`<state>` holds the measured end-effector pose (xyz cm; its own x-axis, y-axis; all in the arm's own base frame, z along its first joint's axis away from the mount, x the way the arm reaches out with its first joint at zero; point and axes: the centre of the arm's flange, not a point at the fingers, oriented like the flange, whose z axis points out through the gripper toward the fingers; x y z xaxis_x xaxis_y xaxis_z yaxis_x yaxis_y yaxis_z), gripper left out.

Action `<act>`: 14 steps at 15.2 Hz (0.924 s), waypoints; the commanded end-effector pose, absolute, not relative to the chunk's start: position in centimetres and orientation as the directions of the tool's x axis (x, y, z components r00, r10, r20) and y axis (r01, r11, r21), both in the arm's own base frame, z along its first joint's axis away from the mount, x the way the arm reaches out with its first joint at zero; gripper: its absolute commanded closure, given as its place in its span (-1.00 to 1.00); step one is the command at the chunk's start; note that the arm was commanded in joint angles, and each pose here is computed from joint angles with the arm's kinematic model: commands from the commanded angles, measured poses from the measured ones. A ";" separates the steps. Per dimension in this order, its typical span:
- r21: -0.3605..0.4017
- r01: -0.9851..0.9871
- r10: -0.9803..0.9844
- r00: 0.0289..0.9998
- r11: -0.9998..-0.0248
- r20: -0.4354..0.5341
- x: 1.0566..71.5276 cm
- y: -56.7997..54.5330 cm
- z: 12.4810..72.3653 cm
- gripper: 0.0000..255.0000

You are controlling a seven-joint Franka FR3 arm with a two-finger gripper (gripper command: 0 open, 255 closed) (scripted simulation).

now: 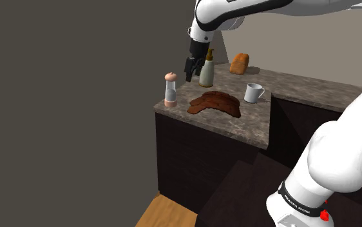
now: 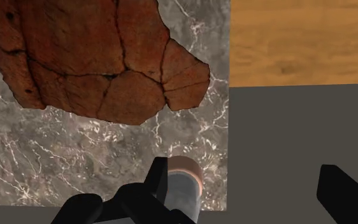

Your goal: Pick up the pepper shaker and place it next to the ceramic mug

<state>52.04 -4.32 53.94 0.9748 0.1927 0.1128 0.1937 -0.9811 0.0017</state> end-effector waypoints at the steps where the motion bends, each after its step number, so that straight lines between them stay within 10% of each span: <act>1: 0.002 0.201 0.200 0.972 -0.979 0.122 54.6 -4.9 53.6 -1.00; 14: 0.002 0.230 0.227 0.961 -0.973 0.157 65.1 -7.3 50.8 -1.00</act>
